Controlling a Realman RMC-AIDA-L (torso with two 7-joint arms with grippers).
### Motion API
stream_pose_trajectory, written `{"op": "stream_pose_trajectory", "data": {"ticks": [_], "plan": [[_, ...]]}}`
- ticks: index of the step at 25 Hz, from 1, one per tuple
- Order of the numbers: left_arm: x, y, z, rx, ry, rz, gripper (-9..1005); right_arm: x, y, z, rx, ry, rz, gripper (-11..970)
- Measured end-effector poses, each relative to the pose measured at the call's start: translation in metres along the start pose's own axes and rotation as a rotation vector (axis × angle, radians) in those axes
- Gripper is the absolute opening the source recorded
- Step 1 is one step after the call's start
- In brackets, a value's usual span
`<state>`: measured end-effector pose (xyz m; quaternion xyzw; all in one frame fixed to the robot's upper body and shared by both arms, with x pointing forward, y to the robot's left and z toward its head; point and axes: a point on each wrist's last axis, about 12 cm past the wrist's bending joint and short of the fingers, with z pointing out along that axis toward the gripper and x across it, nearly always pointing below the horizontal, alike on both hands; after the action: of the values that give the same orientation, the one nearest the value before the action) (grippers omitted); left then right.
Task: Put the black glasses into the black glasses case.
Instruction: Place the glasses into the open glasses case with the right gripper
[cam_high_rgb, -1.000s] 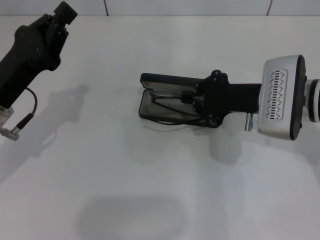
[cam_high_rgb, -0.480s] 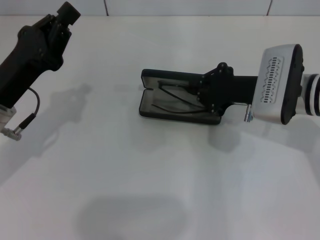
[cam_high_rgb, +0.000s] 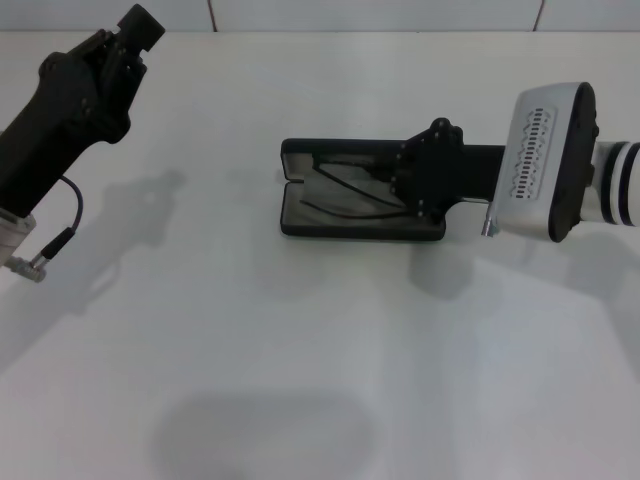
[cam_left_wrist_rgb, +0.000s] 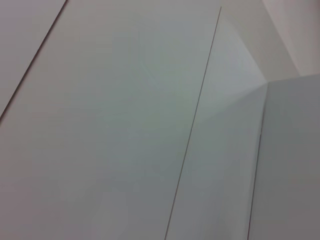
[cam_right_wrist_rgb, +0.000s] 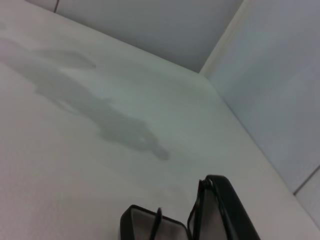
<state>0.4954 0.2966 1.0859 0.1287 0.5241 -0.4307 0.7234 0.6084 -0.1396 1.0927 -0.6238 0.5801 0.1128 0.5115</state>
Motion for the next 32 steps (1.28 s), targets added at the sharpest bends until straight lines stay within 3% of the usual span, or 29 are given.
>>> {"op": "stream_pose_trajectory", "data": {"ticks": [20, 32], "plan": [[0.001, -0.001, 0.0, 0.006, 0.002, -0.003, 34, -0.01, -0.011, 0.006, 0.024, -0.016, 0.004, 115], [0.002, -0.001, 0.001, 0.006, 0.004, -0.005, 36, -0.016, -0.013, 0.0, 0.002, -0.089, 0.069, 358]]}}
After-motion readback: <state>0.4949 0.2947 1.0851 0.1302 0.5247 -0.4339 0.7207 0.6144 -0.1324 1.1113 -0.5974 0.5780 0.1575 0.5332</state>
